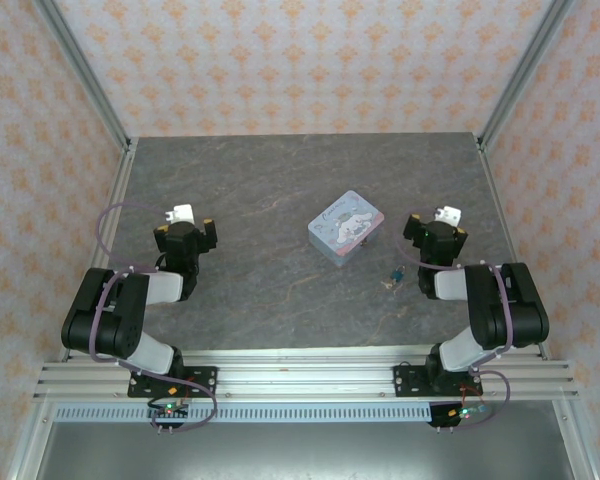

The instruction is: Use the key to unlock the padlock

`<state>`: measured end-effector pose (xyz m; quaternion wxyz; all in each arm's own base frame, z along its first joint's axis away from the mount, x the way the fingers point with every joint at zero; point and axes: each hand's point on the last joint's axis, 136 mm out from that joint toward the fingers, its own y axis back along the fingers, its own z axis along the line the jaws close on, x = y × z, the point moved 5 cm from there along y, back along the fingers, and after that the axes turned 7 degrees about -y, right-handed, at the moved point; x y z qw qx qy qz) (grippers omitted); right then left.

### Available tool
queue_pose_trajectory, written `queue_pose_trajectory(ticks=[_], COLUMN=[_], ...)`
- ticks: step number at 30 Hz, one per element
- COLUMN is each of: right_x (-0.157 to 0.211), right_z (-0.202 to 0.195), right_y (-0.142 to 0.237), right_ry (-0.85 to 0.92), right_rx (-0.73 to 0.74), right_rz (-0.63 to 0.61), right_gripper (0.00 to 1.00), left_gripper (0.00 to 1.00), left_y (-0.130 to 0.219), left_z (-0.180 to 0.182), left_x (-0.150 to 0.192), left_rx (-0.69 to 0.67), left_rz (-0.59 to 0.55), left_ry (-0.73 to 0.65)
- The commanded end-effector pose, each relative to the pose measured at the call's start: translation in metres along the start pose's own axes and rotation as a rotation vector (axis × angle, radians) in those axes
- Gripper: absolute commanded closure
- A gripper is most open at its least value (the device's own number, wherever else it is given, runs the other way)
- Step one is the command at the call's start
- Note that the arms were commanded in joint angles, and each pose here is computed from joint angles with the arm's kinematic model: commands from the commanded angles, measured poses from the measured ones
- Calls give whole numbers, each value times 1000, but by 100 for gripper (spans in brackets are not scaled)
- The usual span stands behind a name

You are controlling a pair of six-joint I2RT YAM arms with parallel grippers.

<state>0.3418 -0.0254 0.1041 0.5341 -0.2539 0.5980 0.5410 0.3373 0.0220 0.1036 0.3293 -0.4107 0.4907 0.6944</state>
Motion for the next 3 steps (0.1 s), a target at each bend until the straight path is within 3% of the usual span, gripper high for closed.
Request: queue_pose_trajectory(ticks=[1,3], right_x=[-5,-5], right_z=[5,5], right_y=[-1,0], right_ry=[-4,-3], right_rx=[-27,-27], right_rz=[-5,-6], right_gripper=[1,1], left_gripper=[0,0], left_y=[-1,-1], left_z=[1,1], left_x=[-13,-13], left_rx=[-3,-2], left_rz=[-47,-47], left_ry=[5,5])
